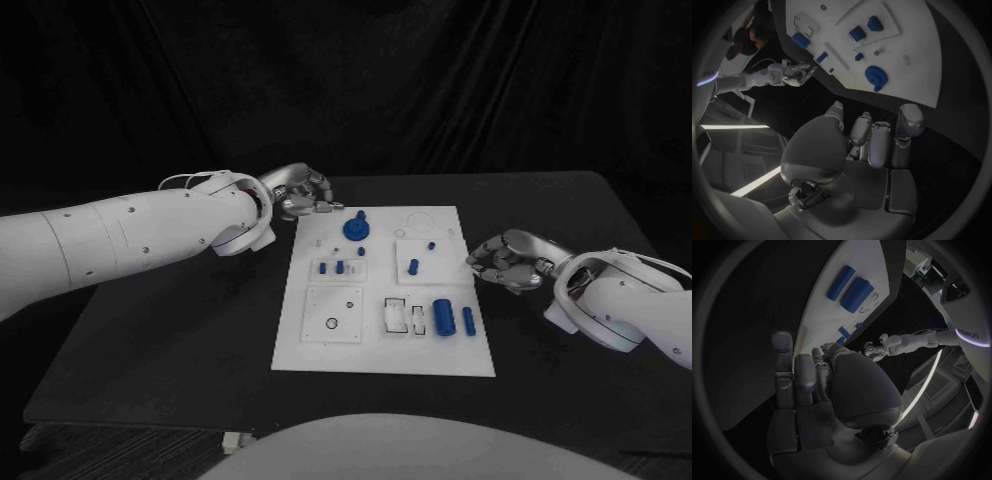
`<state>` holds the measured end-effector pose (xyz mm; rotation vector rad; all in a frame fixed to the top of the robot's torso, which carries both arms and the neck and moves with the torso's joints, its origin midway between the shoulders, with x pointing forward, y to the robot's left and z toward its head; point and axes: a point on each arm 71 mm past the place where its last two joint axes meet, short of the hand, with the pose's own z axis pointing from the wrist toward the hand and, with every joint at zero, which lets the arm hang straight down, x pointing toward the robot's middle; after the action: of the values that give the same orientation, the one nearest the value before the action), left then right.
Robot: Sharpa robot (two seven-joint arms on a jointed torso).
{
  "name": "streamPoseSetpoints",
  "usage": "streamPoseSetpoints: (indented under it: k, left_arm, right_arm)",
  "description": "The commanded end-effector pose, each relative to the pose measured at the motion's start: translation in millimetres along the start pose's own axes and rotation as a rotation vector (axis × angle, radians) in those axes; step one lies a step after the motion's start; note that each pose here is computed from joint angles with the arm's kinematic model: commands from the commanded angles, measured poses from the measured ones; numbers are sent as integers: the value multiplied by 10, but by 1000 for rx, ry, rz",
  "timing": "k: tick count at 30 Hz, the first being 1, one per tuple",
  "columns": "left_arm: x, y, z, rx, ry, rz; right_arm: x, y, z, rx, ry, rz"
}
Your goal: Assemble the parts on the task board
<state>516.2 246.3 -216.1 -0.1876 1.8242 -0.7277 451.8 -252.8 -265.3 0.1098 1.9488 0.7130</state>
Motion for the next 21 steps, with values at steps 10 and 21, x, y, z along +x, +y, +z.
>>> streamPoseSetpoints:
  k: [10,21]
  left_arm:
    - [384,-409,86,547,86,576]
    - [628,-509,233,574,127,655]
  right_arm:
    - [7,-12,-11,3,-4,1]
    - [9,-10,-26,-1,-4,3]
